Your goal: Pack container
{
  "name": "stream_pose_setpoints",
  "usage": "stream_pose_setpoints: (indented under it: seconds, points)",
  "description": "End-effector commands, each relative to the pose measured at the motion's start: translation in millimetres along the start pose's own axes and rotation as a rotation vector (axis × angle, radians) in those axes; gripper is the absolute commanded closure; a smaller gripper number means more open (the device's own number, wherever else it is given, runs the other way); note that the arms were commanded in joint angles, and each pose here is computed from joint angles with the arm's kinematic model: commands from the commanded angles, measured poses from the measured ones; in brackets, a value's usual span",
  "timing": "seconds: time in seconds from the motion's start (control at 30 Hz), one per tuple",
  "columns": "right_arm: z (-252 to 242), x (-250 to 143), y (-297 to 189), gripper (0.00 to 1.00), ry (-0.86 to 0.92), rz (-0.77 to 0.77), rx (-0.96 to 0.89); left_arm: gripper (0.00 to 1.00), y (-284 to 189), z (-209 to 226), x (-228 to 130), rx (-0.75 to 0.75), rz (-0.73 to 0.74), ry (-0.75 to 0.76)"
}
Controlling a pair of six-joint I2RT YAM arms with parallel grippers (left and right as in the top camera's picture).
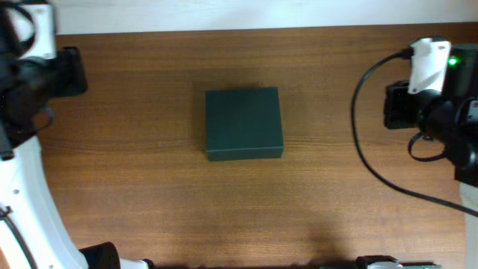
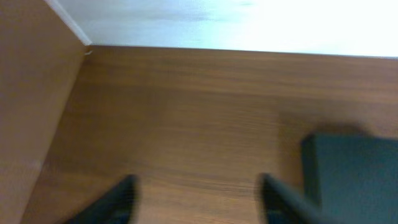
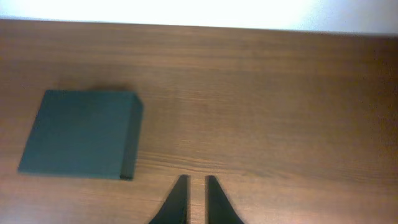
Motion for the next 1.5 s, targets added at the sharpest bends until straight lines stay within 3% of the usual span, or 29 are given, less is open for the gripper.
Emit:
stream_pose_setpoints:
  seconds: [0.0,0.03,0.13,0.2,0.23,1.2,1.33,1.47]
  points:
    - [-7,-2,-6,0.71,0.032,-0.014,-0.016,0.01,2,13,2,0.028,-0.004,-0.039]
    - [-7,-2,-6,0.58,0.031,-0.016,-0.015,0.01,2,14,3,0.030,-0.004,-0.041]
    - [-7,-2,-6,0.34,0.031,-0.016,-0.015,0.01,2,13,3,0.028,-0.005,-0.041]
    - [-7,-2,-5,0.06,0.032,-0.015,-0.015,0.01,2,10,5,0.000,-0.015,-0.040]
    - [-7,-2,-5,0.01,0.032,-0.015,-0.015,0.01,2,10,5,-0.003,-0.018,-0.040]
    - [4,-3,-3,0.01,0.034,-0.012,0.095,0.01,2,11,0,0.002,0.013,-0.041]
    - [3,12,-11,0.01,0.019,-0.121,0.089,0.01,2,11,0,0.001,0.013,-0.041]
    - [4,32,-40,0.01,-0.024,-0.366,0.063,0.01,2,11,0,0.002,0.013,-0.041]
Point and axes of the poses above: each gripper's point midway between its finger pads, its own y axis out along the fingers, its own z axis along the line the jaws close on, x = y × z, the point moved 7 cm from there along -y, back along the fingers, and after that the axes turned 15 degrees about -y, right-handed, at the moved point
